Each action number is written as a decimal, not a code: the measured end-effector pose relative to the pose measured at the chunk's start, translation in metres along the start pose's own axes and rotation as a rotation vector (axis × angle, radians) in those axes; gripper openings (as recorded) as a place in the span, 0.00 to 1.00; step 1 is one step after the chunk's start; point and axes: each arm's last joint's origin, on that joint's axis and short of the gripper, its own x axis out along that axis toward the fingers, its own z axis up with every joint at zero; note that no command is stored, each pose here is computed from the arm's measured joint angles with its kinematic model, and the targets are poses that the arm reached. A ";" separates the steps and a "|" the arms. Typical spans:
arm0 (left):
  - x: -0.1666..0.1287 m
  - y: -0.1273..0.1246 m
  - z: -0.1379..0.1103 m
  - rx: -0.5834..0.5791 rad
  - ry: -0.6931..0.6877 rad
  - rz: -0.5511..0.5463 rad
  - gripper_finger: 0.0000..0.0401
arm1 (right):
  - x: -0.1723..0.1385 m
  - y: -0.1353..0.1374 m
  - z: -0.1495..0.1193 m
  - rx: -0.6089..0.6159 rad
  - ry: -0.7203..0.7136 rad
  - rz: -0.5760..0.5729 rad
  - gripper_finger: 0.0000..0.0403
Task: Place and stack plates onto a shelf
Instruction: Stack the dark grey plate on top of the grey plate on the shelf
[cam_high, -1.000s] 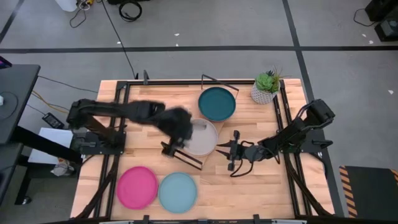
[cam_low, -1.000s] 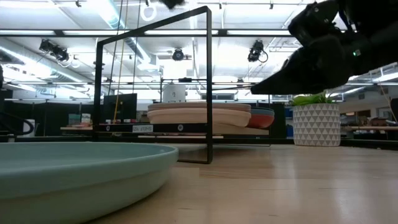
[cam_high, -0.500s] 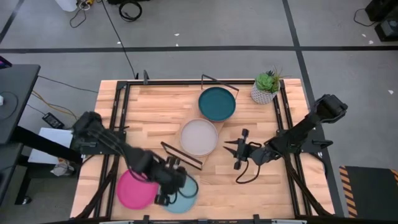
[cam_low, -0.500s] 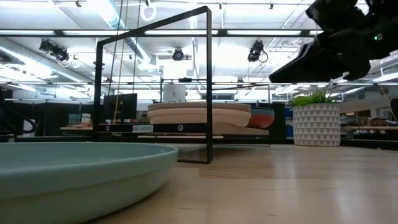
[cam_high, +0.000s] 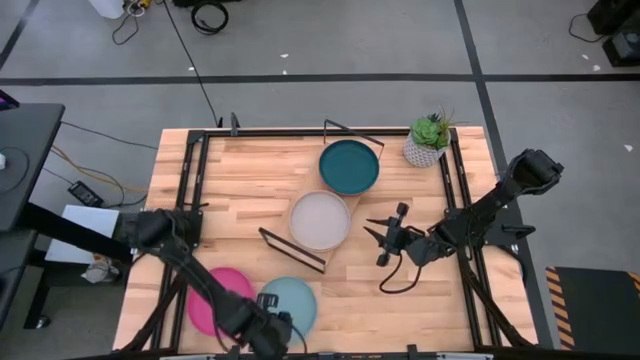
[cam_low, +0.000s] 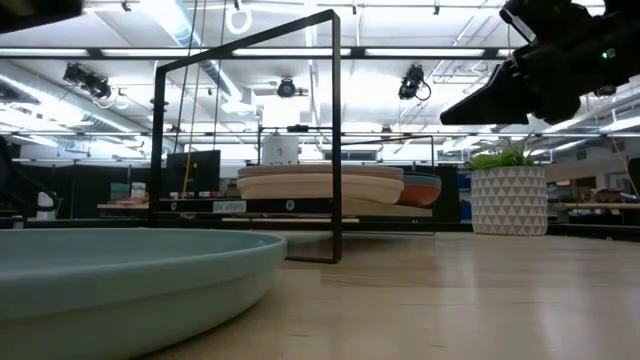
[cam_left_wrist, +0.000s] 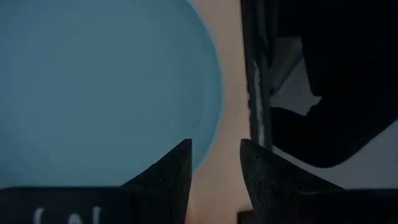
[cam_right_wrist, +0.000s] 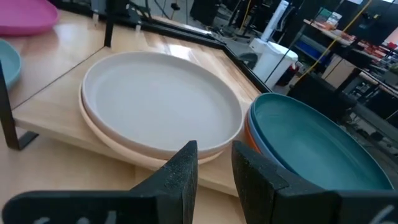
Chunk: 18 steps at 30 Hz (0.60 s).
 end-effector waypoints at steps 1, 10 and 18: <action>0.003 -0.004 -0.003 0.009 -0.004 0.012 0.35 | 0.000 0.000 0.001 0.009 -0.006 0.001 0.26; 0.015 -0.028 -0.024 0.131 -0.107 0.162 0.35 | 0.000 0.002 0.002 0.045 -0.009 0.084 0.26; 0.046 -0.037 -0.036 0.314 -0.079 0.251 0.35 | 0.000 0.003 0.002 0.061 -0.007 0.120 0.26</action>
